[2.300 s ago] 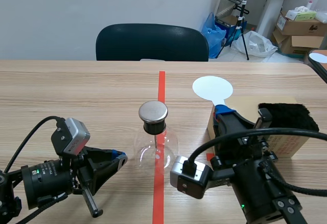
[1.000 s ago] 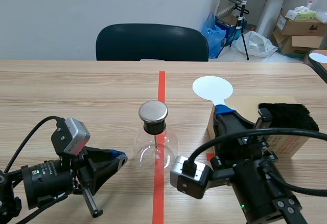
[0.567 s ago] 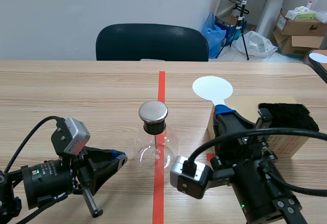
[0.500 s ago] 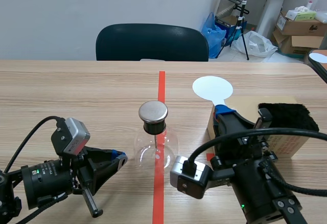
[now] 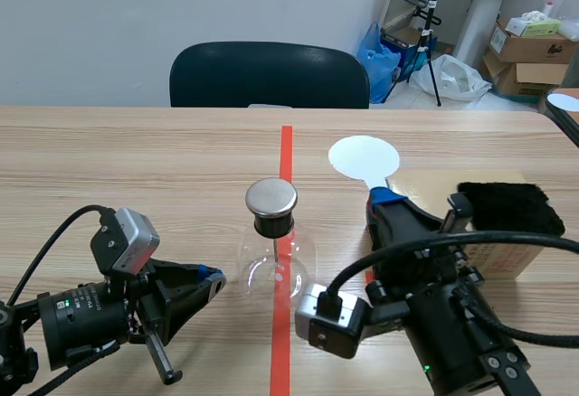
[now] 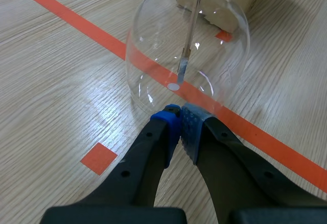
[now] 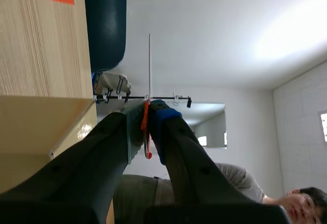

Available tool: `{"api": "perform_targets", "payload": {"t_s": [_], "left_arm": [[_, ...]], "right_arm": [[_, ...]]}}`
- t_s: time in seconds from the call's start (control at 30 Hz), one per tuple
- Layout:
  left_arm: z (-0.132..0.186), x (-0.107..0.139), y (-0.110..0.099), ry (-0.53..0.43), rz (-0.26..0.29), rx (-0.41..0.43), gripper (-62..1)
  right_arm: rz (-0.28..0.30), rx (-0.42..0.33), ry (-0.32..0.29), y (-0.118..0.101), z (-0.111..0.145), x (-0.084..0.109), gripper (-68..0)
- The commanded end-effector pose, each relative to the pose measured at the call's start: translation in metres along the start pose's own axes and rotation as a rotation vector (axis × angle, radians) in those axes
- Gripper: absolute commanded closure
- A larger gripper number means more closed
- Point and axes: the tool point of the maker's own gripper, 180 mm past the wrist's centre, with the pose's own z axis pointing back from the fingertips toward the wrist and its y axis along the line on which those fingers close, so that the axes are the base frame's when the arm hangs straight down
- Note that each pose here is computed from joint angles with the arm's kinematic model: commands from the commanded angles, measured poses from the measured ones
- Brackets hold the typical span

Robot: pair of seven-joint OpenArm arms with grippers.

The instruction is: Do the electroscope experiment

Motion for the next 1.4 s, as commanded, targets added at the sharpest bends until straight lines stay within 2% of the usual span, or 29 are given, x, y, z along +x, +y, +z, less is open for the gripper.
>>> {"api": "perform_targets", "payload": {"t_s": [0.0,0.47,0.67,0.8,1.37], "left_arm": [[-0.004,0.013,-0.003,-0.043,0.0,-0.011,-3.1],[-0.004,0.013,-0.003,-0.043,0.0,-0.011,-3.1],[-0.004,0.013,-0.003,-0.043,0.0,-0.011,-3.1],[-0.004,0.013,-0.003,-0.044,0.0,-0.011,-3.1],[-0.004,0.013,-0.003,-0.044,0.0,-0.011,-3.1]], "right_arm": [[0.014,-0.032,-0.033,-0.008,-0.003,0.002,-1.0],[0.019,-0.031,-0.289,-0.007,0.004,0.048,-1.0],[0.02,-0.03,-0.362,-0.007,0.008,0.06,-1.0],[0.02,-0.03,-0.38,-0.007,0.009,0.063,-1.0],[0.02,-0.03,-0.38,-0.007,0.01,0.063,-1.0]]}}
